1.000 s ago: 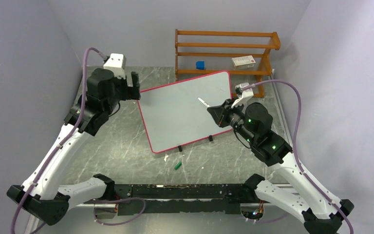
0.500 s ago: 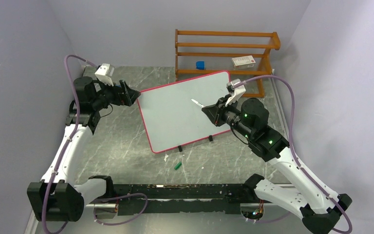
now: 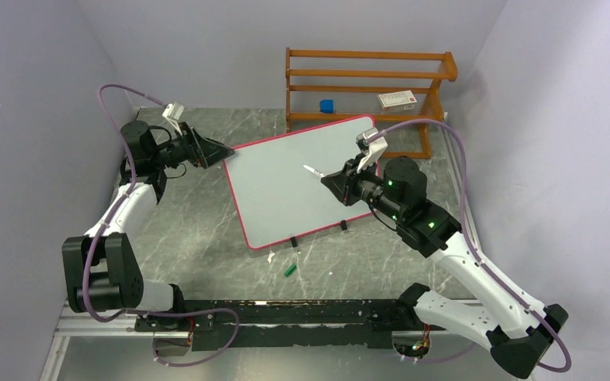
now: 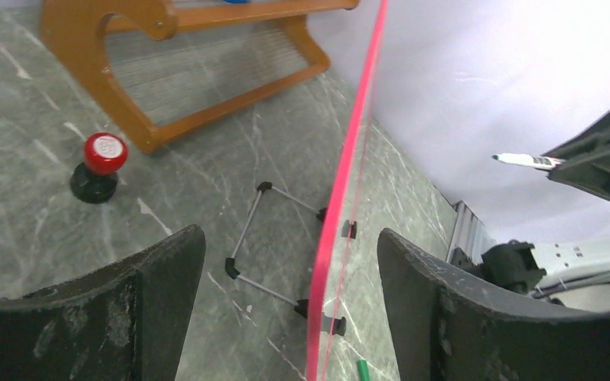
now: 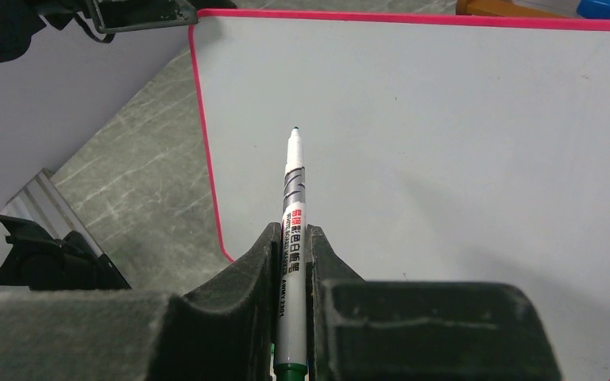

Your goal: Write a sentence on the whiteboard

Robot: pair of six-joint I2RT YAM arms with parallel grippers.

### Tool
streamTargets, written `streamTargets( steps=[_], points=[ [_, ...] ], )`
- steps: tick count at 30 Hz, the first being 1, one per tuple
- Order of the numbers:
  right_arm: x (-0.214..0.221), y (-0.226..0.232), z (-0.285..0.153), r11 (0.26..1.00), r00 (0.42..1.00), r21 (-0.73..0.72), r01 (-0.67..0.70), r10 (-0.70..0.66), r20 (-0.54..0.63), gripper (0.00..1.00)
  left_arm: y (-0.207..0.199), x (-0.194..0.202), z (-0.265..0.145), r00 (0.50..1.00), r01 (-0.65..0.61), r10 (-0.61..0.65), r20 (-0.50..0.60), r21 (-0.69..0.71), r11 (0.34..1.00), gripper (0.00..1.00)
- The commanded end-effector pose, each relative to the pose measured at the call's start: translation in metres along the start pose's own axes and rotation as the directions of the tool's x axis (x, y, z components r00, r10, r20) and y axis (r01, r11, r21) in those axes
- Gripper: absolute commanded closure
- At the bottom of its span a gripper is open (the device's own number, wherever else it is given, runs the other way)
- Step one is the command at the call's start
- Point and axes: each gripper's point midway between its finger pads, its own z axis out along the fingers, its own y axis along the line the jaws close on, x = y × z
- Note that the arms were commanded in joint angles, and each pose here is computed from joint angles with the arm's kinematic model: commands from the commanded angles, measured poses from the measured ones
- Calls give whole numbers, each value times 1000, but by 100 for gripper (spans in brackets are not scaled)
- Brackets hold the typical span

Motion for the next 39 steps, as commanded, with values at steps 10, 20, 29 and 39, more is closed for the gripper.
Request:
streamTargets(
  steps=[10,20,29,39],
  points=[
    [-4,22,18,997,999,-56,54,-54,7,100,-38,18,14,995,-57,76,-63,263,963,41],
    [5,36,31,993,995,-68,95,-96,-19,100,-52,27,9,999,30,-13,-48,371,928,74],
    [14,64,29,983,982,12,186,-185,-43,100,-71,36,0,998,62,-51,-37,462,885,95],
    [24,71,25,974,976,67,215,-214,-33,100,-63,54,22,997,60,-36,-75,343,938,95]
  ],
)
